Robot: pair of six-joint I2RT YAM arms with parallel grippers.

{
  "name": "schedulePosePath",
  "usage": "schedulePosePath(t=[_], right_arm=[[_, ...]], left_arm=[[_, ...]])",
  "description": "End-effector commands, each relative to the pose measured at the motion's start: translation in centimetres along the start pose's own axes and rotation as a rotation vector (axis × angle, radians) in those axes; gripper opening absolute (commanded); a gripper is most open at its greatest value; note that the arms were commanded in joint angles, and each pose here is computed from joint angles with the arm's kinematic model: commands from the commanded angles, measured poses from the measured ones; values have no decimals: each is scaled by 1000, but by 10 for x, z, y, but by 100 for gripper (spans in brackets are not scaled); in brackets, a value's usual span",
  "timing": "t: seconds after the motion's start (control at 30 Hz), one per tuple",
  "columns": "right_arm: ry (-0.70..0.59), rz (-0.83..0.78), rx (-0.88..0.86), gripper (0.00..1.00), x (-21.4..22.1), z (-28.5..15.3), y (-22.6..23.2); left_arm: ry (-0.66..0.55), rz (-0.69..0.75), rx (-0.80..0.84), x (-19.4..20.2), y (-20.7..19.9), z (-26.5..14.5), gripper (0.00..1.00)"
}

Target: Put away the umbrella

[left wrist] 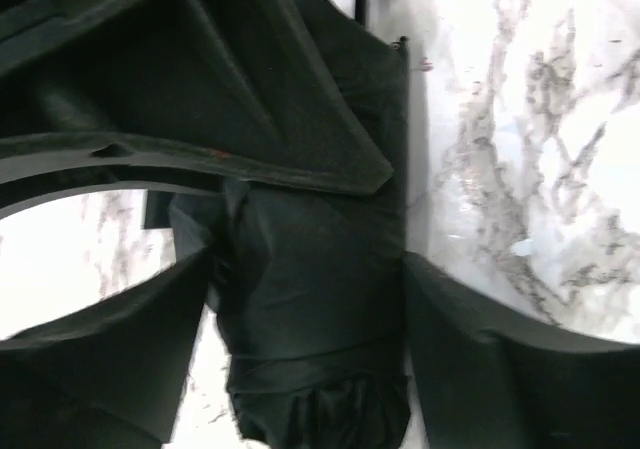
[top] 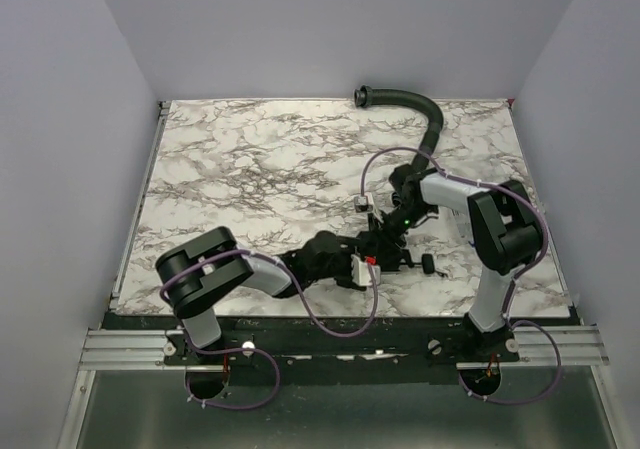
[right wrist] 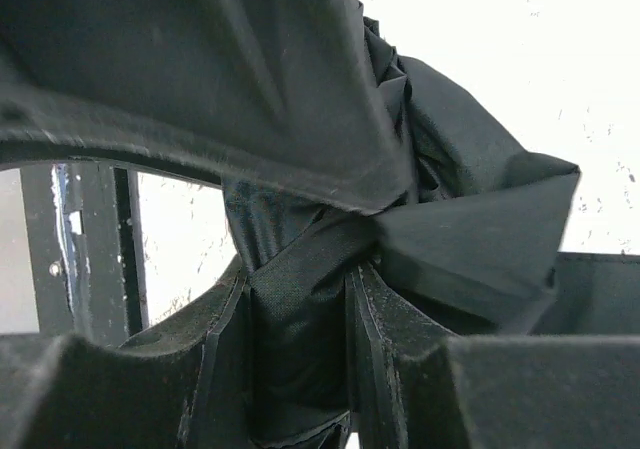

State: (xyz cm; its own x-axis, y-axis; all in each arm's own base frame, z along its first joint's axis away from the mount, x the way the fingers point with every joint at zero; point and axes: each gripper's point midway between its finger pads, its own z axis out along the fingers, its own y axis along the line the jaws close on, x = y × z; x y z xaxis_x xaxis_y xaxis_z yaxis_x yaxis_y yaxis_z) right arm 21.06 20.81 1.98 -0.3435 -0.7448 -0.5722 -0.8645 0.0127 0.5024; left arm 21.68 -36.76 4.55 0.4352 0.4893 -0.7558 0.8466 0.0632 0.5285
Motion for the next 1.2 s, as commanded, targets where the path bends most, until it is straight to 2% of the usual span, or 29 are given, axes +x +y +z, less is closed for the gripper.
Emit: schedulePosePath(t=[0.0,0.07,0.1,0.2,0.23,0.3,0.47,0.57,0.7,0.8,0.83,0.9,0.93,1.17], right_arm=[[325,160,-39,11,90,15,11],[311,153,-35,16,87,15,10],[305,148,-27,19,85,15,9],[253,114,21,33,68,5,2],[223,95,48,41,57,-3,-3],[155,66,100,52,36,-23,-11],[0,-36,226,69,-17,-86,-24],[-38,-100,292,70,-35,-112,-22],[-65,-225,371,73,-45,-131,-12],[-94,-415,390,76,-47,-132,7],[-106,-498,377,81,-46,-127,17],[-104,-657,355,97,-30,-109,29],[-110,-708,368,100,-26,-103,28],[-81,-807,507,100,-18,-96,-1]], left_arm=[[41,-64,160,6,-29,8,52],[95,-124,223,15,-43,8,23],[117,-156,249,21,-51,6,16],[178,-263,301,35,-72,-1,6],[216,-319,323,44,-79,-4,4],[272,-432,345,55,-89,-9,2],[401,-664,390,72,-102,-12,1],[446,-781,390,81,-105,-15,1],[449,-879,384,84,-105,-19,1],[480,-972,413,89,-108,-21,1],[489,-1005,423,89,-110,-22,1],[506,-1070,453,89,-115,-22,1],[511,-1097,465,90,-116,-22,1],[546,-1288,584,90,-129,-21,1]])
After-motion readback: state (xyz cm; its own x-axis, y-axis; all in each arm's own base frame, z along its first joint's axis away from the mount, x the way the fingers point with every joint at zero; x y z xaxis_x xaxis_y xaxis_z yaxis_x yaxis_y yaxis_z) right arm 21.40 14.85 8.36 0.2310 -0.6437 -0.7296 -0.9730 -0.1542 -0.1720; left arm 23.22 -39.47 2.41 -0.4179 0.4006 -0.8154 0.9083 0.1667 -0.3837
